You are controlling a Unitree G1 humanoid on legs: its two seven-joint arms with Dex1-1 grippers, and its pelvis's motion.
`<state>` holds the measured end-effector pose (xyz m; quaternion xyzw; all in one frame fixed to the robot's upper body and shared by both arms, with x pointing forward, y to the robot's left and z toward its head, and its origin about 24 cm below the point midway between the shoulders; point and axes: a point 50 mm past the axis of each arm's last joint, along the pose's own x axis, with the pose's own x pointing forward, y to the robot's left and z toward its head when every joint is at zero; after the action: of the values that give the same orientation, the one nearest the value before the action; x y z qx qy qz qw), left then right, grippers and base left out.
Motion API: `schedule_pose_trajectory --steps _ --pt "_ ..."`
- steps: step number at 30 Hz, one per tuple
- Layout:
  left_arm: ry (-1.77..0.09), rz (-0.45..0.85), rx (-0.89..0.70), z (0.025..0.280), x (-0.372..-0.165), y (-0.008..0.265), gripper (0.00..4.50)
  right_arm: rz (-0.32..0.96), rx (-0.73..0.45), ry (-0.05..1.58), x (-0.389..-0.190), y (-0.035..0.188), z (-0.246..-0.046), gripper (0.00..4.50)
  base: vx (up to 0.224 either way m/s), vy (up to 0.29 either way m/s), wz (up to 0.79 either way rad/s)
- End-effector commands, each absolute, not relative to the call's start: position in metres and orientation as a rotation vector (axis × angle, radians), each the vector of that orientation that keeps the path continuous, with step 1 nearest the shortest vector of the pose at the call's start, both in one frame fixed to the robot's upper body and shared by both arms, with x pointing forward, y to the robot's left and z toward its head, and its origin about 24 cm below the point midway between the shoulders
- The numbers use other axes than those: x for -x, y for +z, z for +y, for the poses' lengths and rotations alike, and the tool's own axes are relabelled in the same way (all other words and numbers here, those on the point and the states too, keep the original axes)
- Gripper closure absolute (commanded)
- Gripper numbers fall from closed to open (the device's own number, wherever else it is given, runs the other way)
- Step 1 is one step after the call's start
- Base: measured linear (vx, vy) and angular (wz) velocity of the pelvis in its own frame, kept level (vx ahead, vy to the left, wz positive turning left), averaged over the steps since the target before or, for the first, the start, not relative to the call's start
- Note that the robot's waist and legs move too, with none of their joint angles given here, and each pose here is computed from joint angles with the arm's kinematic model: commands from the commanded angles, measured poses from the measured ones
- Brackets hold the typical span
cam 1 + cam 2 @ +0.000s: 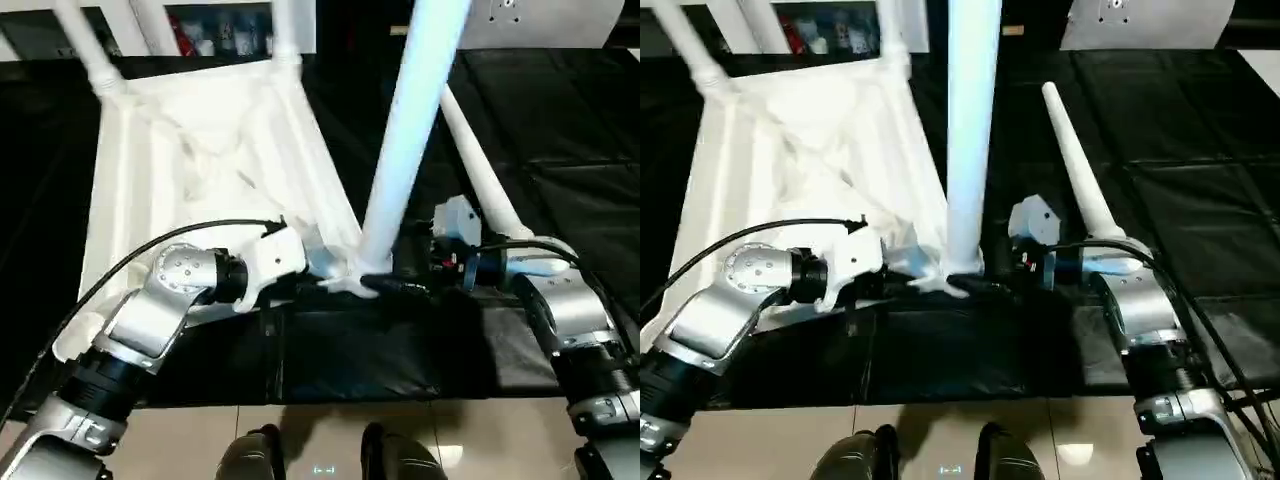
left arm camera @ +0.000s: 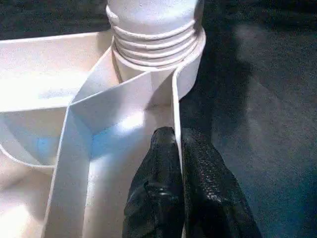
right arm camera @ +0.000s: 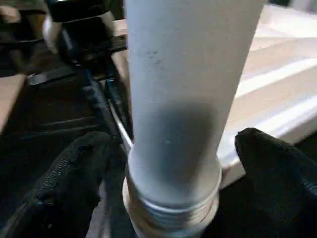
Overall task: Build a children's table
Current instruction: Rotate leg to tighten
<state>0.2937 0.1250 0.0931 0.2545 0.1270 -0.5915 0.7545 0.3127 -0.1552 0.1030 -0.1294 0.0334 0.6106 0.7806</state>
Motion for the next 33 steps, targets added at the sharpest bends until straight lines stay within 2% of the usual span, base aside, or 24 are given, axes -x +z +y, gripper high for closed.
schedule_pose_trajectory --steps 1,16,23,25,27,30,31,33 --pt "-1.385 0.294 -0.585 0.118 -0.285 0.087 4.50 0.087 0.269 1.359 -0.313 0.103 -0.153 0.47 0.000 0.000 0.00" --pt "-1.413 0.294 -0.588 0.119 -0.284 0.086 4.50 0.134 0.231 1.425 -0.312 0.097 -0.151 1.77 0.000 0.000 0.00" --pt "-1.383 0.307 -0.568 0.120 -0.286 0.085 4.50 0.152 0.183 1.429 -0.306 0.090 -0.146 1.94 0.000 0.000 0.00" --pt "-1.348 0.315 -0.550 0.120 -0.289 0.086 4.50 0.172 0.163 1.386 -0.305 0.084 -0.142 1.97 0.000 0.000 0.00" --pt "-1.200 0.322 -0.461 0.114 -0.299 0.092 4.50 0.182 0.104 1.252 -0.304 0.072 -0.128 1.97 0.000 0.000 0.00" --pt "-1.167 0.317 -0.435 0.112 -0.302 0.094 4.50 0.187 0.096 1.223 -0.305 0.070 -0.124 1.97 0.000 0.000 0.00" --pt "-1.063 0.312 -0.358 0.100 -0.307 0.099 4.50 0.183 0.031 1.088 -0.310 0.065 -0.112 1.97 0.000 0.000 0.00" --pt "-0.989 0.309 -0.316 0.092 -0.312 0.101 4.50 0.172 -0.018 1.005 -0.314 0.064 -0.103 1.97 0.000 0.000 0.00"
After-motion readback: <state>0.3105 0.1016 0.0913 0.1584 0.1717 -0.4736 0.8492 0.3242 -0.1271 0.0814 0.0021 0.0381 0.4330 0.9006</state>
